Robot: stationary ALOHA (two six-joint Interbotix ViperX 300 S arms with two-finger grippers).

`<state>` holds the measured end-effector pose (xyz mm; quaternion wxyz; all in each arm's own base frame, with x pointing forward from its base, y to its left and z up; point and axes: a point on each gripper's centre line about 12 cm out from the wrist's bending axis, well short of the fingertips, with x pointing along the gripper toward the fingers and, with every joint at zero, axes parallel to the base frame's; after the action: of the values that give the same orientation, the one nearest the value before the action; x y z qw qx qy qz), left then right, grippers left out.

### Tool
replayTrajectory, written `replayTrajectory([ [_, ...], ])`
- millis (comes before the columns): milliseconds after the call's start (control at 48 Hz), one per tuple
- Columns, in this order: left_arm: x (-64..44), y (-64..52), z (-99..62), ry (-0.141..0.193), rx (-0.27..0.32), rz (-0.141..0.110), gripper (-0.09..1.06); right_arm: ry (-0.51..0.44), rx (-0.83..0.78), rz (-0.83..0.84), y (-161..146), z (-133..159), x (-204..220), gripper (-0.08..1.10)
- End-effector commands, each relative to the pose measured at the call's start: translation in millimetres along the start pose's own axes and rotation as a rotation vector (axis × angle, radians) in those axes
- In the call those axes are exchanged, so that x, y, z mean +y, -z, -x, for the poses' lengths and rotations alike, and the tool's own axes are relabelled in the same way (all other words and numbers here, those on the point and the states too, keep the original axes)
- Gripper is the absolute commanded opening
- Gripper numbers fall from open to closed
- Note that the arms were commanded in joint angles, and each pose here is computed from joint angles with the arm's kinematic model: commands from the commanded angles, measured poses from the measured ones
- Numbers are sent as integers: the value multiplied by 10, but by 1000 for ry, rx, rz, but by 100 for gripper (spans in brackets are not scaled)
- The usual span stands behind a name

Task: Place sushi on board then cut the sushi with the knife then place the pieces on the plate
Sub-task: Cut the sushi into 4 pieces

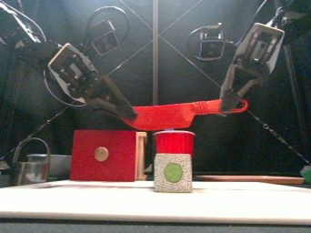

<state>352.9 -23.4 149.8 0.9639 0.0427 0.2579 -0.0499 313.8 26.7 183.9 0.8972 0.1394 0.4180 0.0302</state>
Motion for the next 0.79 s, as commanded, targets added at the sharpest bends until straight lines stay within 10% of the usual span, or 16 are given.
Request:
replayTrajectory([
  [21,37,-151,-77,-4,-15,-25,26,-8,-14,11,-72,-21,52,22],
  [792,-2,-123,-250,23,80,-125,26,-2,32,65,19,-185,97,22],
])
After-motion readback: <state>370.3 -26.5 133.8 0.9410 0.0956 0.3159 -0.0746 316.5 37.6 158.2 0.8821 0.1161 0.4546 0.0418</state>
